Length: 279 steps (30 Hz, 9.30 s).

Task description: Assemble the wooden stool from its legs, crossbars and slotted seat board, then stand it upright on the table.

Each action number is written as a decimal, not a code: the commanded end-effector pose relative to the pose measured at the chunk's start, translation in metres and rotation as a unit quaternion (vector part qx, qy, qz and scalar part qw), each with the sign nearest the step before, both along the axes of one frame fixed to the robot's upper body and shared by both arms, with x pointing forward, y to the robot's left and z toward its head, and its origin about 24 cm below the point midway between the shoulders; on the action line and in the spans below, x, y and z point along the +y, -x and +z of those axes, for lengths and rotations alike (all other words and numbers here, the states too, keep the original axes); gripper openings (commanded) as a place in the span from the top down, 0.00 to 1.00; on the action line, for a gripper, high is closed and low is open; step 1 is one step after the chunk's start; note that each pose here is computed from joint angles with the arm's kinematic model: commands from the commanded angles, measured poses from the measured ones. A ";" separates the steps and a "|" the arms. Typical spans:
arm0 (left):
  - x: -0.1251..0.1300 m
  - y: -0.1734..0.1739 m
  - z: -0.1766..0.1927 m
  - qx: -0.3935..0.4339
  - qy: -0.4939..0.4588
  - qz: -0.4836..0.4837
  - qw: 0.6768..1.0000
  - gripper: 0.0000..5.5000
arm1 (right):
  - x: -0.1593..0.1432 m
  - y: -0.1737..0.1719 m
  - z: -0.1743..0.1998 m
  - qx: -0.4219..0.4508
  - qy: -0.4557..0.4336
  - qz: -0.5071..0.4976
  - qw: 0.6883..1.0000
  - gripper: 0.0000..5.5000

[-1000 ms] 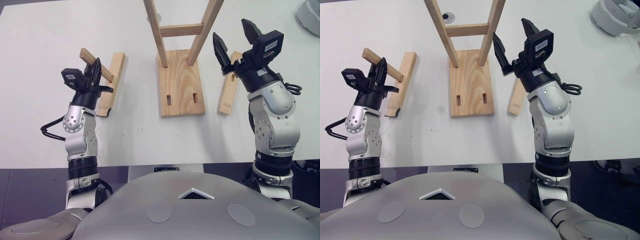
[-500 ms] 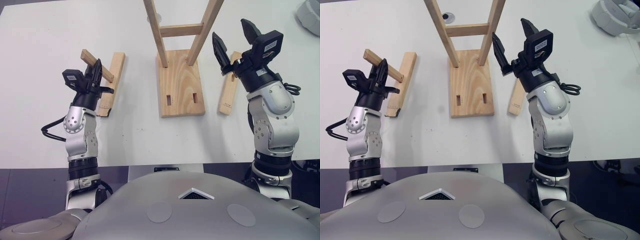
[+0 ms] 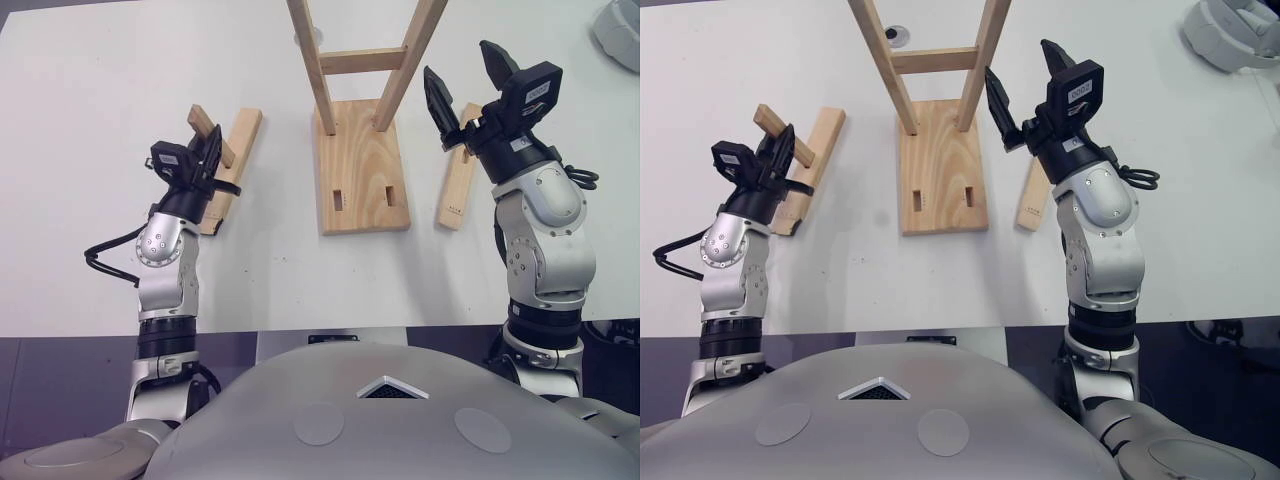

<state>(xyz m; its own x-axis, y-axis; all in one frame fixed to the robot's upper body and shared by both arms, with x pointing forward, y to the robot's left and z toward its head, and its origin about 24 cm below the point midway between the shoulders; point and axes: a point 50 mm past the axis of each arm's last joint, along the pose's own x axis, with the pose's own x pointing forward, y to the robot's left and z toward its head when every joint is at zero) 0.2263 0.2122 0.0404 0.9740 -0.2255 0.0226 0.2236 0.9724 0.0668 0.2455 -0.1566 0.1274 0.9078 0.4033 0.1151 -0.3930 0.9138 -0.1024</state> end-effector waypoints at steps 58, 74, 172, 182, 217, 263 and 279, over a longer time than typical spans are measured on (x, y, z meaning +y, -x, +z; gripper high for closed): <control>0.024 0.054 -0.098 0.261 0.045 0.053 0.963 0.93 | -0.008 -0.017 0.005 -0.005 0.033 0.017 0.999 0.30; 0.037 0.018 -0.035 0.136 0.027 0.079 0.987 0.93 | -0.006 -0.017 0.005 -0.009 0.030 0.015 0.999 0.30; -0.096 0.004 0.145 -0.106 -0.053 -0.291 0.949 0.63 | 0.044 -0.033 0.121 0.171 -0.495 0.244 0.816 0.42; -0.090 0.002 0.138 -0.102 -0.091 -0.278 0.951 0.63 | 0.043 -0.030 0.117 0.187 -0.456 0.213 0.844 0.78; -0.038 0.044 0.042 0.125 -0.078 -0.160 0.976 0.13 | -0.020 0.032 0.039 0.142 -0.256 -0.039 0.955 0.81; -0.055 0.028 0.067 0.097 -0.073 -0.218 0.968 0.13 | -0.019 0.063 -0.033 0.117 -0.096 -0.126 0.980 0.81; -0.054 0.026 0.066 0.098 -0.076 -0.213 0.969 0.13 | -0.027 0.059 -0.051 0.186 -0.098 -0.131 0.969 0.81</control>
<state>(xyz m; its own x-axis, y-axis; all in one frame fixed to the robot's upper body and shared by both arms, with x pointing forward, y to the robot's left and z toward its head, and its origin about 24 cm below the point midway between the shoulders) 0.1973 0.1573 0.1072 0.7747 -0.5997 -0.2005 0.6258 0.7726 0.1073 0.1895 -0.1730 0.1170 0.9721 0.2180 0.0869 -0.2304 0.9568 0.1772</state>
